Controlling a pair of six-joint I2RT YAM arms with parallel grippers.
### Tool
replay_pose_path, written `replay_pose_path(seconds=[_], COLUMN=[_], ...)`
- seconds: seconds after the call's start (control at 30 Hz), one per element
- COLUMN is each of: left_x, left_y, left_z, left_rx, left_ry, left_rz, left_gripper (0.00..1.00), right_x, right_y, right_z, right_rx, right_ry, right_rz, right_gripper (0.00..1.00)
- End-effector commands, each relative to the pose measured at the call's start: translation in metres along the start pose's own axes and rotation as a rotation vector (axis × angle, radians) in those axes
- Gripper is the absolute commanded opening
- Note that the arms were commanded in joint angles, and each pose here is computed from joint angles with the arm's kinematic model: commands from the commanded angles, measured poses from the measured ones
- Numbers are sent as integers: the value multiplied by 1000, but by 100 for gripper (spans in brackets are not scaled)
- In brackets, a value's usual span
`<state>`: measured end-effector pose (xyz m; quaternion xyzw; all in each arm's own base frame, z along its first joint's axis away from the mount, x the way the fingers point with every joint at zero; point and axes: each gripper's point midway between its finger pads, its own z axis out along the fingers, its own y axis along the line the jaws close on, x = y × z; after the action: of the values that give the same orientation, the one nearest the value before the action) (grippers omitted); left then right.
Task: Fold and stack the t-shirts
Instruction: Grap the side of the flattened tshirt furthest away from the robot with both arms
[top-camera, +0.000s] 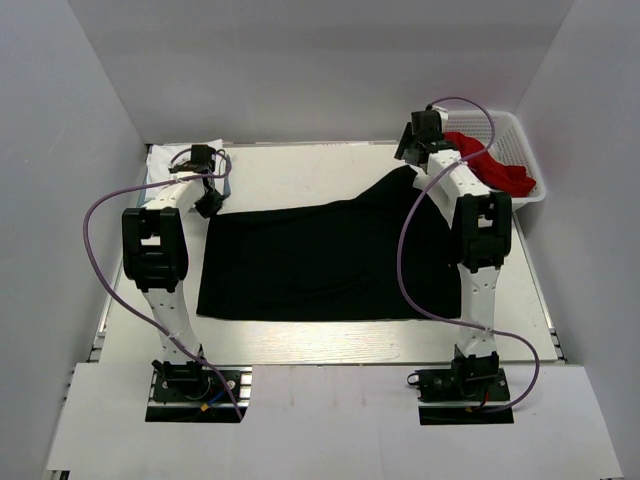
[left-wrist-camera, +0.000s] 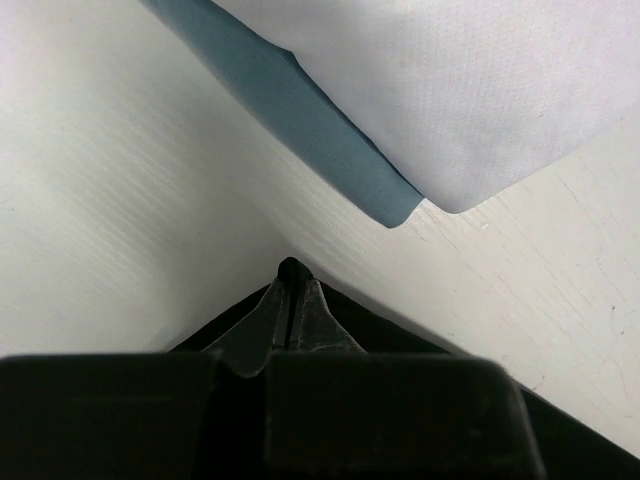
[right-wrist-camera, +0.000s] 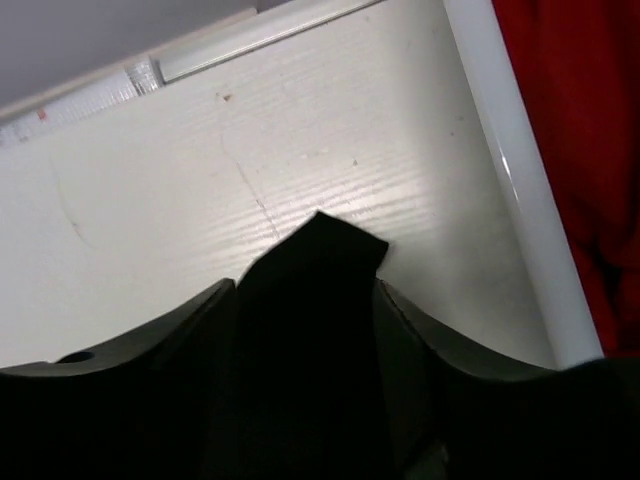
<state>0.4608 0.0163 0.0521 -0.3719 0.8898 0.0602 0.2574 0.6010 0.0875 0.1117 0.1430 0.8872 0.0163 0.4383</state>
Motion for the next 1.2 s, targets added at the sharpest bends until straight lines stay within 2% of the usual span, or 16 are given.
replay_pose_path(seconds=[0.0, 0.13, 0.3, 0.37, 0.4, 0.5, 0.57, 0.77, 0.83, 0.87, 0.9, 0.93, 1.03, 1.1, 1.13, 1.17], left_x=[-21, -21, -23, -21, -18, -16, -17, -23, -24, -33, -28, -28, -32, -28, -30, -31], left_y=[-9, -9, -10, -9, -8, -8, -9, -12, -10, -12, -7, -3, 2, 6, 5, 2], left_z=[-26, -26, -26, -22, -17, -14, -12, -18, -25, -34, -33, -36, -46, -47, -49, -57], left_rx=[57, 57, 56, 49, 41, 35, 36, 50, 55, 71, 63, 55, 67, 69, 83, 101], left_ry=[-64, -64, -76, -69, -60, -54, -55, -70, -77, -107, -99, -108, -141, -145, -161, -177], left_rz=[-16, -16, -19, -16, -12, -9, -9, -7, -1, -12, -8, -10, -10, 1, -7, 7], left_gripper=[0, 0, 0, 0, 0, 0, 0, 0, 0, 0, 0, 0, 0, 0, 0, 0], right_x=[8, 24, 38, 48, 48, 45, 32, 4, -17, 3, -22, -4, -9, 22, 6, 34], right_y=[2, 2, 5, 4, 5, 6, 10, 13, 19, 15, 20, 13, 3, -12, -13, -24], right_z=[15, 34, 45, 50, 50, 48, 44, 21, -4, -2, -30, -32, -74, -80, -103, -103], right_rx=[-22, -27, -36, -38, -39, -40, -53, -62, -97, -100, -130, -118, -144, -108, -122, -96], right_ry=[37, 65, 100, 123, 124, 106, 69, 3, -35, 2, -56, -26, -77, -17, -63, -11], right_rz=[-17, -1, 22, 18, 20, 25, 25, 12, 21, 19, 38, 31, 68, 65, 76, 75], right_gripper=[68, 70, 67, 61, 46, 10, 4, 0, 0, 0, 0, 0, 0, 0, 0, 0])
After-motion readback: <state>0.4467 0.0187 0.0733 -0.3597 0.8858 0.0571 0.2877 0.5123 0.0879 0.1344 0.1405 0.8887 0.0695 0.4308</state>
